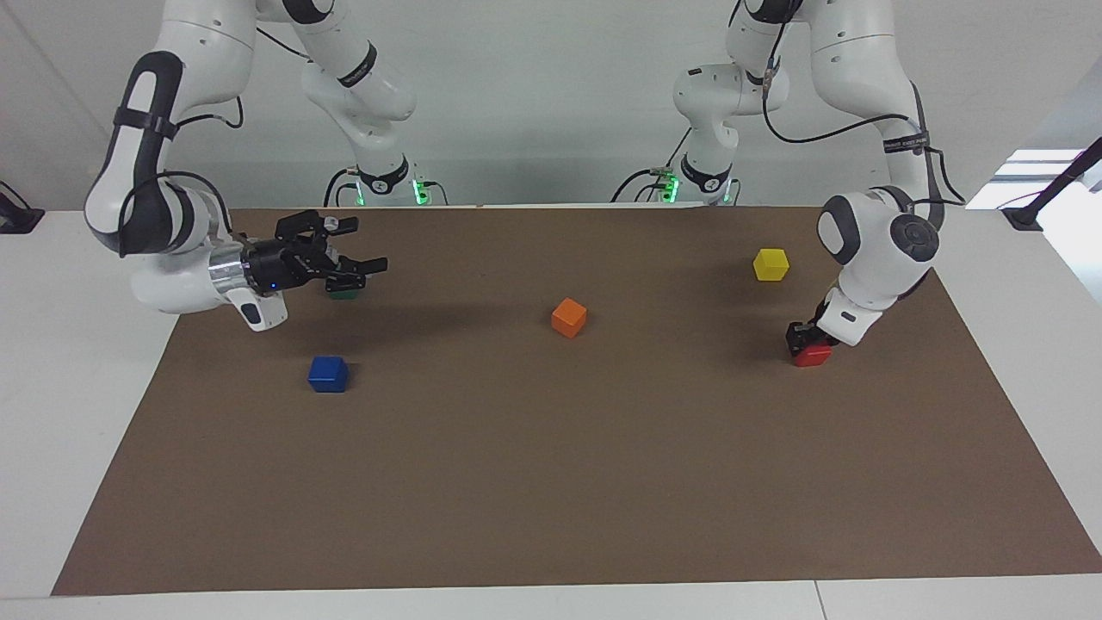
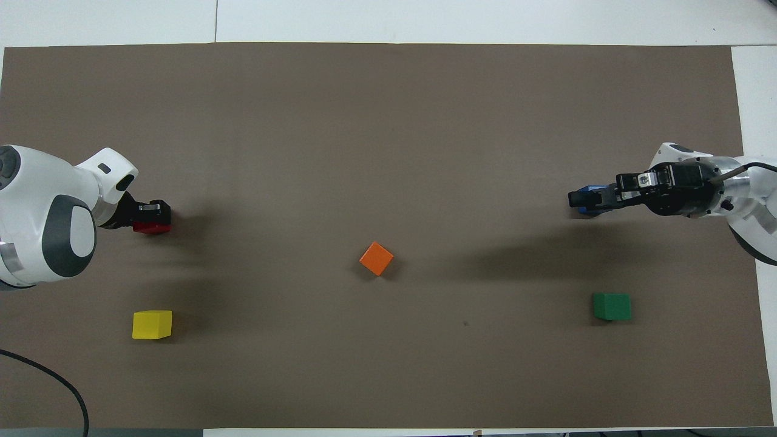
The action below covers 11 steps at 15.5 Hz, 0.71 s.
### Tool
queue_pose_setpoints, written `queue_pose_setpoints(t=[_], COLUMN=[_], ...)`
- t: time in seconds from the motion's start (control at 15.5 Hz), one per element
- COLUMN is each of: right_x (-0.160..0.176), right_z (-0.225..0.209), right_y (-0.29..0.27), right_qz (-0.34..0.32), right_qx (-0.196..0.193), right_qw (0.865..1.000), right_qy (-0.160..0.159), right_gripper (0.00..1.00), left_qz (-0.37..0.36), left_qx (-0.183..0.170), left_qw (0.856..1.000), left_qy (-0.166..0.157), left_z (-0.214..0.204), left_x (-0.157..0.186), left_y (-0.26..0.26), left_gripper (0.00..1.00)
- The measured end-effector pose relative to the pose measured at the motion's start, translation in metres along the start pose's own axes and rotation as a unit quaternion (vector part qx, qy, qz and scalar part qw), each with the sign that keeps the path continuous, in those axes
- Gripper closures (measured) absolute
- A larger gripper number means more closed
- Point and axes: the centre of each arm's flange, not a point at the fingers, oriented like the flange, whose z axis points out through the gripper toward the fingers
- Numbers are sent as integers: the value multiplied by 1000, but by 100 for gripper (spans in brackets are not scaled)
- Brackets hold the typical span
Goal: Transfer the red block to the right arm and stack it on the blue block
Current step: 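Grasp the red block with the left gripper while the right gripper nears the blue block, then carry the red block to the center toward the right gripper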
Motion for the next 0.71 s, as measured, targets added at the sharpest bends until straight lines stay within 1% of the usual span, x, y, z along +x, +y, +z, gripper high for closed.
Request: queue_pose_setpoints(t=[0.06,0.19,0.32,0.45,0.58,0.71], right_x=[3,9,13,15,17,18], right_z=[4,19,34,47,60,79], right_y=[11,27,39,44,44,47], right_qz=[-1,-3,-4,-3,-4,-3], right_qx=[16,48,65,73,83,99], right_qw=[1000,999,998,997,996,995], right_qy=[-1,-4,-8,-15,-19,-21], right_gripper=[0,0,0,0,0,0], left_qz=[-21,-59,-104,-142,-173,-225], left_qx=[-15,-30,-34,-39,-55,-73], left_qw=[1000,998,994,988,981,967], left_qy=[-5,-18,-29,-49,-72,-96], left_z=[-6,-28,-57,-82,-105,-125], left_x=[2,9,15,14,12,8], left_y=[2,9,18,25,29,37], left_gripper=[45,45,45,45,45,45])
